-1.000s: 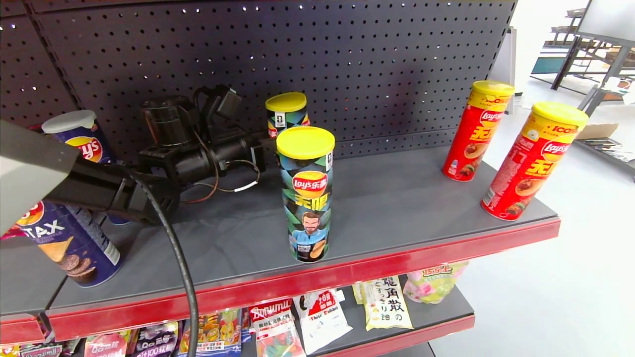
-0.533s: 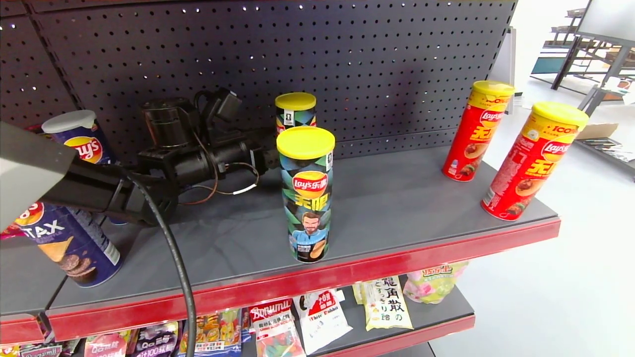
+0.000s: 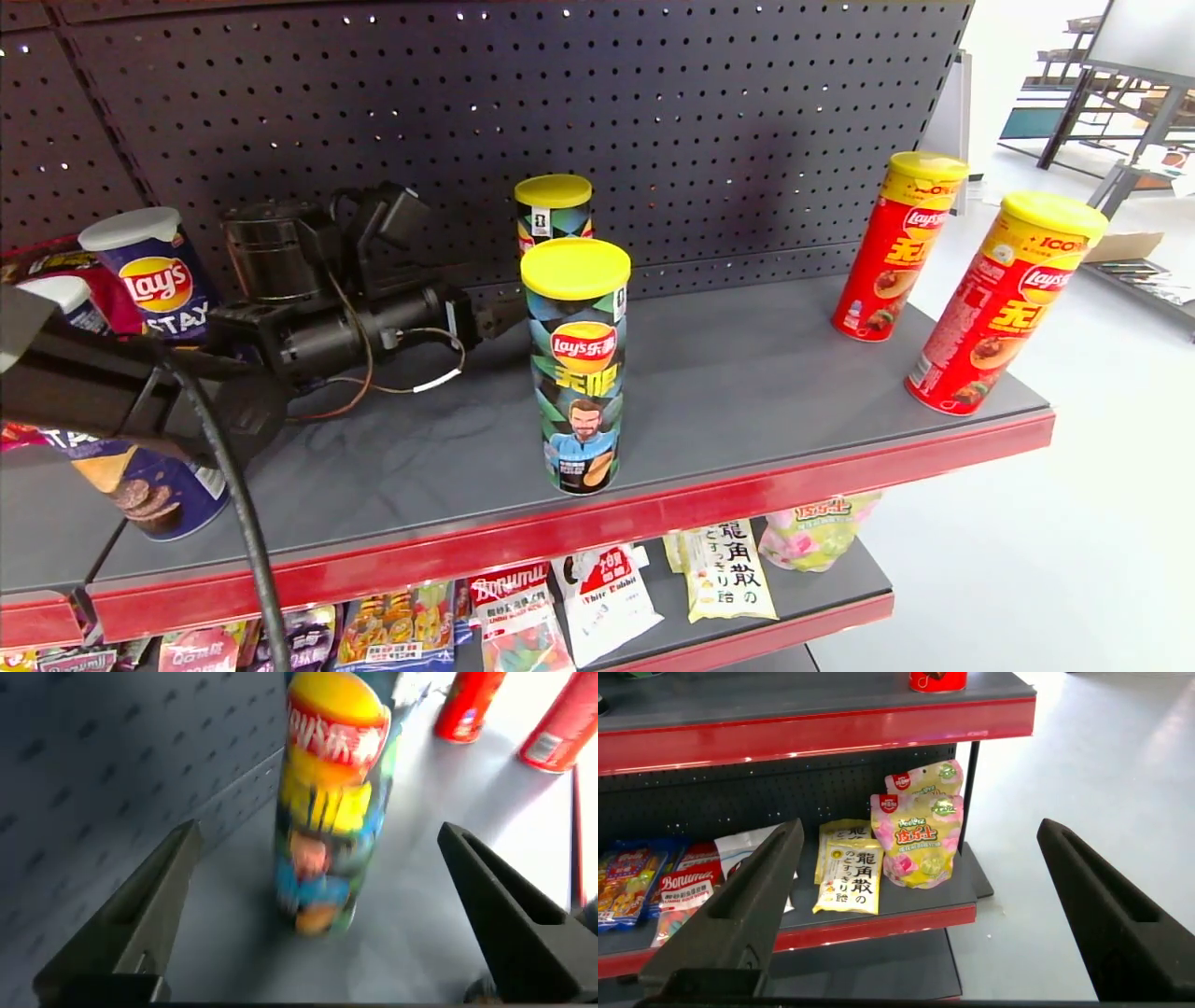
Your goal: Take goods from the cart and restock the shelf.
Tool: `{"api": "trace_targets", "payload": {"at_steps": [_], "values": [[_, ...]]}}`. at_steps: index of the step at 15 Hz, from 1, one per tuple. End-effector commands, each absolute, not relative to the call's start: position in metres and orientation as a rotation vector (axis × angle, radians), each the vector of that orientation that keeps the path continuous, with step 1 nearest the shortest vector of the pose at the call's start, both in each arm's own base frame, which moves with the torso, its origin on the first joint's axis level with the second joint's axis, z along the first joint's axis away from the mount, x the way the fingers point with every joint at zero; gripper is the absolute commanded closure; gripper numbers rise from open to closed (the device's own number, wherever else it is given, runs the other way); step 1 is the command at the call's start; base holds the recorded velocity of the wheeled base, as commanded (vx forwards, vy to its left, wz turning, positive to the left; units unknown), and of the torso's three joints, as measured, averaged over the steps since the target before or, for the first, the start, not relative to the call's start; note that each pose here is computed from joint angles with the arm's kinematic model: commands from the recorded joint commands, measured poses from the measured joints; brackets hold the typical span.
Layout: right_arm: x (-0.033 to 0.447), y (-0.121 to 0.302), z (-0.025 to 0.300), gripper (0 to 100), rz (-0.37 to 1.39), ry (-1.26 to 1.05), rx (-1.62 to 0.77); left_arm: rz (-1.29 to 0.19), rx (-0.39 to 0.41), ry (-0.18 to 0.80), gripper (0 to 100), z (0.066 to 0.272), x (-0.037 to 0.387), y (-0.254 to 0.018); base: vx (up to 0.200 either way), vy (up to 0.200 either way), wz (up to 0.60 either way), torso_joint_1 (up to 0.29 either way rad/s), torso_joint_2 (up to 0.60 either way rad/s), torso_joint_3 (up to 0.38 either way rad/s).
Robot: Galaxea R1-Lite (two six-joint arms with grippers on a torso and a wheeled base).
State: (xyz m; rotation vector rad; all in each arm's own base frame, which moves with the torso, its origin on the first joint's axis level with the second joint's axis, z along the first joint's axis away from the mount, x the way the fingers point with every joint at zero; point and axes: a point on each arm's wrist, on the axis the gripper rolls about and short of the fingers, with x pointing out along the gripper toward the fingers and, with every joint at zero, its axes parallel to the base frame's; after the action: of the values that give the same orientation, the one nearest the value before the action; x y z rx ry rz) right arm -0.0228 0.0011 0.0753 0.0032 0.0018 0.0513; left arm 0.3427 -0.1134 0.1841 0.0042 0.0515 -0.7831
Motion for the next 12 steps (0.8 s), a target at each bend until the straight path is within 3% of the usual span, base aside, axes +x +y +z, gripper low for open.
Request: {"api": "trace_targets", "payload": {"at_steps": [1,3,8,9,12], "values": [[-0.023,0.001,0.075,0,0.052,0.003,0.003,-0.75,0.007,0.03,0,0.202,0.308,-0.102,0.0,0.0,0.0,0.0,0.0,0.0],[-0.023,0.001,0.075,0,0.052,0.003,0.003,-0.738,0.005,0.065,0,0.211,0.283,-0.095,0.0,0.0,0.0,0.0,0.0,0.0],[-0.023,0.001,0.075,0,0.052,0.003,0.003,-0.729,0.002,0.223,0,0.237,0.172,-0.062,0.0,0.0,0.0,0.0,0.0,0.0],[-0.023,0.001,0.075,0,0.052,0.003,0.003,-0.629,0.015,0.205,0,0.239,0.137,-0.049,0.0,0.0,0.0,0.0,0.0,0.0],[-0.023,0.001,0.075,0,0.052,0.003,0.003,-0.222,0.042,0.195,0,0.227,0.091,-0.019,0.0,0.0,0.0,0.0,0.0,0.0]]}}
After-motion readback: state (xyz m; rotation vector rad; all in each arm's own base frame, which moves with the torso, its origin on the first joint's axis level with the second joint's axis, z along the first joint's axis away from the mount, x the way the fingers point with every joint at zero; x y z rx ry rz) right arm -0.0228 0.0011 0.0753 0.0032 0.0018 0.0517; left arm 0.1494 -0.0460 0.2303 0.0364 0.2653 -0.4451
